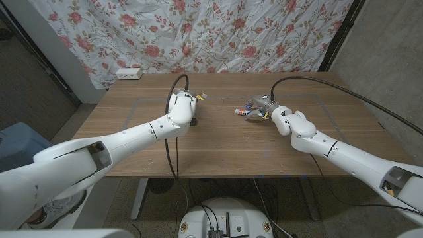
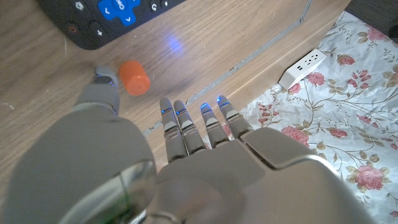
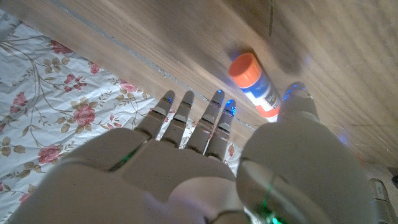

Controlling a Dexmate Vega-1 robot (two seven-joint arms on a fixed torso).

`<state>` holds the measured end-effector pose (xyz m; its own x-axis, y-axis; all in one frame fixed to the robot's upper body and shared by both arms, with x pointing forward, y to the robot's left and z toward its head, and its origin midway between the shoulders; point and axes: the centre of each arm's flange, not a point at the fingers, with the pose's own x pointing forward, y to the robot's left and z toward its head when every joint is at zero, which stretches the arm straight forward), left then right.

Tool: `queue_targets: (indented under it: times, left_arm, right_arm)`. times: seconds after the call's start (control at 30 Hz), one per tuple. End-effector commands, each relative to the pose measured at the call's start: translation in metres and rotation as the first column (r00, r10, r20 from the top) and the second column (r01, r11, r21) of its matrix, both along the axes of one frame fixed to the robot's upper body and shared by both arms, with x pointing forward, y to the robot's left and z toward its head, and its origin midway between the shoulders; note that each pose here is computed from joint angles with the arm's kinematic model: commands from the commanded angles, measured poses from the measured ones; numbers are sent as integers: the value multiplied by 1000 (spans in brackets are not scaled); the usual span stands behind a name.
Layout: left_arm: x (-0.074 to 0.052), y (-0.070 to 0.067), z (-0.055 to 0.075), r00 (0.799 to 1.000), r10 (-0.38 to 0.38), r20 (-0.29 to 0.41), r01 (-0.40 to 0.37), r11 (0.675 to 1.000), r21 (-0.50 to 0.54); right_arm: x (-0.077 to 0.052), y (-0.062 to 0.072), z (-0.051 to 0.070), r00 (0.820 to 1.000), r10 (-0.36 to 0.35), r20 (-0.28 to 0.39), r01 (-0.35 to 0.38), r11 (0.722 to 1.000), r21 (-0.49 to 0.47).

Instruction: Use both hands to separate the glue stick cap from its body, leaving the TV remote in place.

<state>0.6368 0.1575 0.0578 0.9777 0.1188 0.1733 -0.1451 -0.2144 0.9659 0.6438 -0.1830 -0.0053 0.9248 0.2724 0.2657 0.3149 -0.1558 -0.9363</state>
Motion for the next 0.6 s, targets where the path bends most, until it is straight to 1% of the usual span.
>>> queue_targets:
  times: [0.03, 0.2, 0.4, 0.5, 0.6]
  left_arm:
    - [-11, 8, 3, 999, -34, 13, 35, 997, -65]
    - [-14, 16, 3, 997, -74, 34, 77, 990, -119]
    - [-15, 24, 2, 992, -111, 54, 117, 983, -142]
    - [-15, 28, 1, 991, -123, 62, 131, 979, -156]
    - [-14, 33, 2, 989, -137, 50, 144, 973, -182]
  right_arm:
    - [-2, -2, 6, 999, 20, -37, -19, 1000, 9]
    - [-1, -4, 7, 998, 37, -53, -35, 999, 27]
    - [0, -7, 10, 995, 63, -76, -58, 997, 59]
    - [0, -7, 12, 994, 59, -86, -54, 996, 69]
    - [1, -8, 15, 994, 63, -88, -56, 995, 80]
